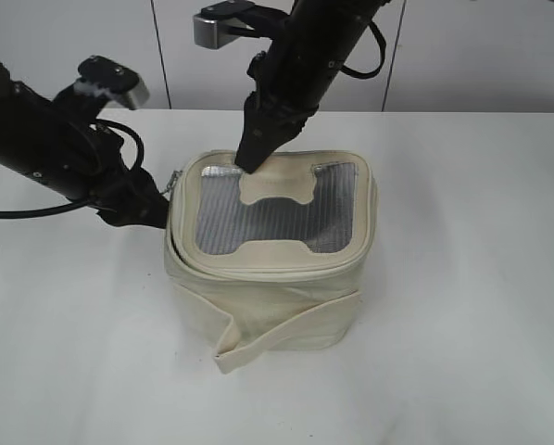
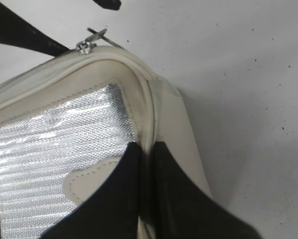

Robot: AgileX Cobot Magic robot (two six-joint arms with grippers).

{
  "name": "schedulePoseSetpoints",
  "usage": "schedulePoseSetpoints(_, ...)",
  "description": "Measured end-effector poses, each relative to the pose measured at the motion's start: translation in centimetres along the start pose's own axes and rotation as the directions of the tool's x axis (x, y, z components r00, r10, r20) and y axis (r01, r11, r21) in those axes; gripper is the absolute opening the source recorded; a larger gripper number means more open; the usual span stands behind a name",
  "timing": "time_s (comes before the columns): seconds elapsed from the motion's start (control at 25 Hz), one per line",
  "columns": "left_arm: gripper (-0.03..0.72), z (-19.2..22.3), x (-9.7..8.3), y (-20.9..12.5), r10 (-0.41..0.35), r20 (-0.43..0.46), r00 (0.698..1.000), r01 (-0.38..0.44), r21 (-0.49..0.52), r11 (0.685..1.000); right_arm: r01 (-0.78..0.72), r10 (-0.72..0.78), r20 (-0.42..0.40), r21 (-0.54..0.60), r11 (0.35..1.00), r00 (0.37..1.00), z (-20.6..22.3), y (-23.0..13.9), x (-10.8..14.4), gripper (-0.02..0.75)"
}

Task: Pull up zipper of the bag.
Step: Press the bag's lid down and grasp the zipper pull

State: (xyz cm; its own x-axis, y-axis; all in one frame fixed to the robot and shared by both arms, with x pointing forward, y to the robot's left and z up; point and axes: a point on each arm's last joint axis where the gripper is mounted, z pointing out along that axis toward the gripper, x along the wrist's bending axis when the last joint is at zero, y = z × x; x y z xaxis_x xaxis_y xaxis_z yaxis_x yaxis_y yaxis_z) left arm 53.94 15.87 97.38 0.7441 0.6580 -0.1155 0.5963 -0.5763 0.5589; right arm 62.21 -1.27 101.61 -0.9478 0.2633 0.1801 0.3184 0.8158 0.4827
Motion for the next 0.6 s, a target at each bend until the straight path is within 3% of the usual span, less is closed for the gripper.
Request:
schedulePoseSetpoints(0.2,0.246,0.55,-0.87,0.59,0.045,-0.022,0.999,-0.045,-0.021,0.999,0.002,-0.002,0.005,0.005,1.000,1.000,-0.02,-0.07,-0.08,0.040)
schedulePoseSetpoints(0.36,0.038,0.62,-0.94,0.81,0.050,-0.039,0.998,-0.051,-0.035,0.998,0.000,0.000,0.006,0.005,1.000,1.000,-0.03,-0.06,-0.09,0.040)
schedulePoseSetpoints(0.44,0.001,0.62,-0.94,0.80,0.051,-0.039,0.998,-0.052,-0.035,0.998,0.001,-0.001,0.006,0.005,1.000,1.000,-0.05,-0.05,-0.09,0.039)
schedulePoseSetpoints(0.6,-0.003,0.38,-1.13,0.79,0.057,-0.027,0.998,-0.058,-0.030,0.998,-0.010,0.009,0.006,0.004,1.000,1.000,-0.06,-0.06,-0.11,0.039)
